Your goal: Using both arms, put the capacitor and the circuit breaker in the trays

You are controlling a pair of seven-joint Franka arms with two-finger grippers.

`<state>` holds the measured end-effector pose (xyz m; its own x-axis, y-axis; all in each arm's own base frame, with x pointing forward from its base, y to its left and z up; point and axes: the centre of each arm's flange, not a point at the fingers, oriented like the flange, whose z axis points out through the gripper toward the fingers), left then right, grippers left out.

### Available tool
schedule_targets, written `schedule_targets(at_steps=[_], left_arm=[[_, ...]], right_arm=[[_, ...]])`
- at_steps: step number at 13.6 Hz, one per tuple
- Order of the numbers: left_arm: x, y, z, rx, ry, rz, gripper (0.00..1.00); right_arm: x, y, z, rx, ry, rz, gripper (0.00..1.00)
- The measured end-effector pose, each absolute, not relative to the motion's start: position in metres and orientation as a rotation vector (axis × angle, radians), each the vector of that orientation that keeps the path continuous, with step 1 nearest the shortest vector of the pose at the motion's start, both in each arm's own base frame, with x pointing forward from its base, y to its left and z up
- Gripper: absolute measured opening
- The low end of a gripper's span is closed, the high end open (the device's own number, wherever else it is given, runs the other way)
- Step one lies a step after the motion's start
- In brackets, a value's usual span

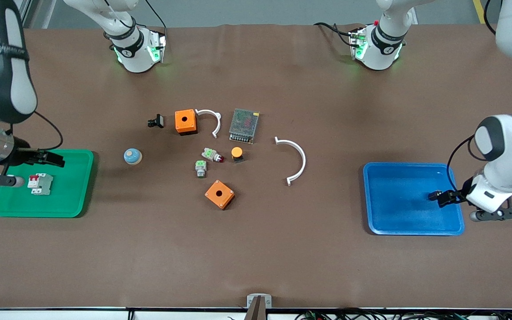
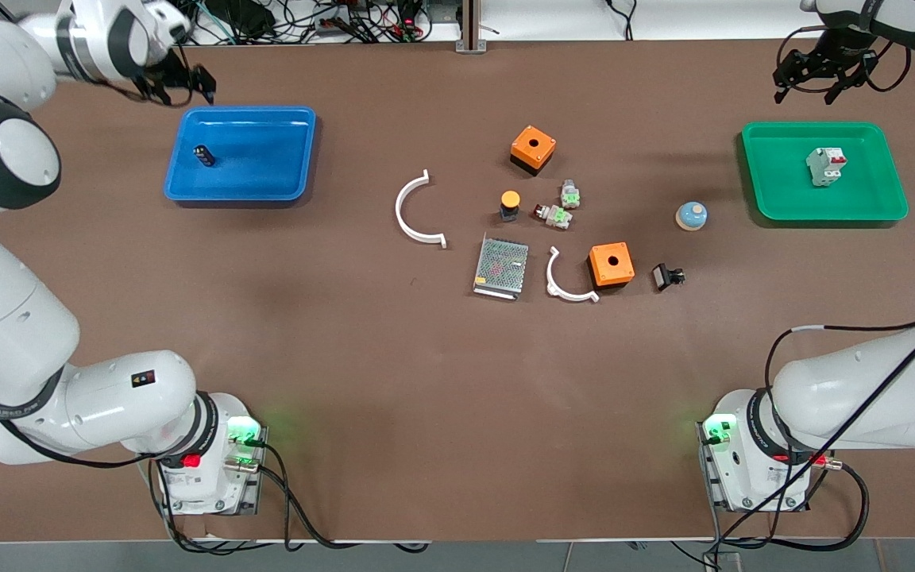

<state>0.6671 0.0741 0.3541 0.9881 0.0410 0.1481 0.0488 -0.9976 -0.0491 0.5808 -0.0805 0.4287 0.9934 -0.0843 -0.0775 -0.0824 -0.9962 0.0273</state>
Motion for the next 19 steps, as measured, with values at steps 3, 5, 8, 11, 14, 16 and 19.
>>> schedule_targets(at_steps=[3,5,8,11,14,16,19], left_arm=[[0.661,0.051,0.465,-3.065,-0.039,-0.146,1.00],[0.649,0.027,0.533,-3.064,-0.004,-0.086,1.00],[0.617,-0.008,0.606,-3.053,0.058,-0.057,1.00],[0.582,-0.031,0.658,-3.043,0.085,-0.108,1.00],[0.550,-0.041,0.677,-3.080,0.076,-0.043,1.00],[0.539,-0.032,0.675,-3.124,0.040,-0.018,1.00],[0.534,-0.033,0.669,-3.135,0.035,0.007,1.00]], right_arm=[[0.563,-0.063,0.462,3.118,-0.093,-0.075,1.00],[0.552,-0.057,0.484,3.121,-0.080,-0.083,1.00],[0.537,-0.053,0.529,3.125,-0.073,-0.128,1.00],[0.533,-0.049,0.572,3.125,-0.065,-0.109,1.00],[0.537,-0.042,0.599,3.124,-0.047,-0.063,1.00],[0.544,-0.042,0.613,3.122,-0.045,-0.025,1.00],[0.551,-0.045,0.634,3.117,-0.054,0.047,1.00]])
